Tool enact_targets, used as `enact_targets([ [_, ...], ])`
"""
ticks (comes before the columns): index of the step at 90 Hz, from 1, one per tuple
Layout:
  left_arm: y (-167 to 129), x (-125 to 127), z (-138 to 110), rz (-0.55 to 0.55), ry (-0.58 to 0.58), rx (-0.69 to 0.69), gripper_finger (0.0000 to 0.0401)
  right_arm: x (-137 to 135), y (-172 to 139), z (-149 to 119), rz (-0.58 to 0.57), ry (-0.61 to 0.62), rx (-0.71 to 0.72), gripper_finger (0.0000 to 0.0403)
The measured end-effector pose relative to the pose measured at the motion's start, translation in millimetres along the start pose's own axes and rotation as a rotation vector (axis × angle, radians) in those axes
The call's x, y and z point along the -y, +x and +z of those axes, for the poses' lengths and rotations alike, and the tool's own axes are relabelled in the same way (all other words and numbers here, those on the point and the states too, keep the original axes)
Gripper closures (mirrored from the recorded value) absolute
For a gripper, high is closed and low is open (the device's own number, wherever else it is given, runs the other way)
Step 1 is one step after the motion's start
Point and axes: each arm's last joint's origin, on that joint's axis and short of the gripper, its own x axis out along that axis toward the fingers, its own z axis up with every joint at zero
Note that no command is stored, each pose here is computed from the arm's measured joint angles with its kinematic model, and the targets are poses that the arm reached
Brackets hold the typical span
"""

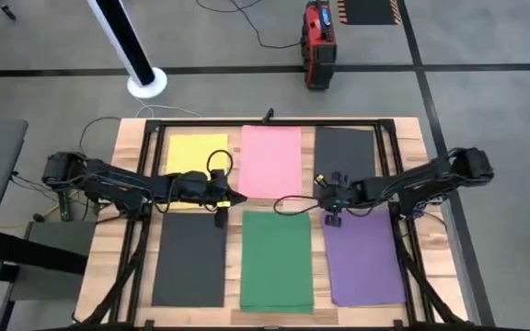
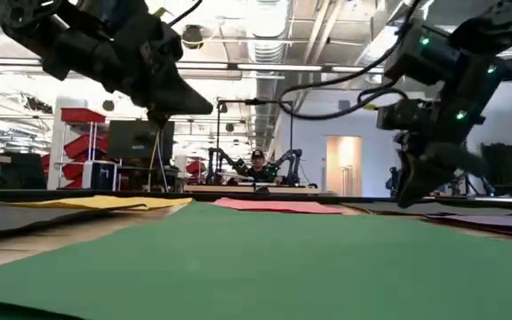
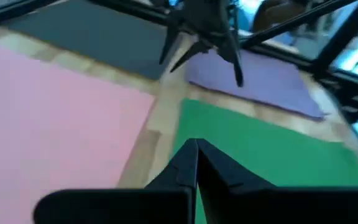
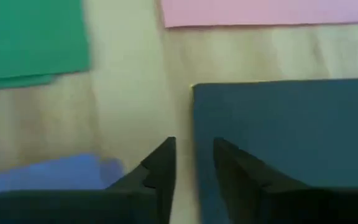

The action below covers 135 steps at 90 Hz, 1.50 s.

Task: Organize paper
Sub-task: Stack the top black colored paper on top of the bottom black colored paper

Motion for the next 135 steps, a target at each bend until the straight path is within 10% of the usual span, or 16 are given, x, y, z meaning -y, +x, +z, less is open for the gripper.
enact_targets([
  [58,-0.4,-19.9,-7.2,0.105,0.014,-0.103,0.0401,-2.5,24.5,14.0,-0.281,-0.091,-0.078,0.0278],
  [104,-0.4,-19.8,-7.6,0.1,-0.007,-0.107,0.0401,-13.9,7.0,30.1,-0.297,-0.158,-0.098,0.0283],
  [135,-0.4,-19.4,-7.7,0.099,-0.005,-0.107,0.0401,-13.6,-0.6,43.6,-0.295,-0.16,-0.088,0.0392],
])
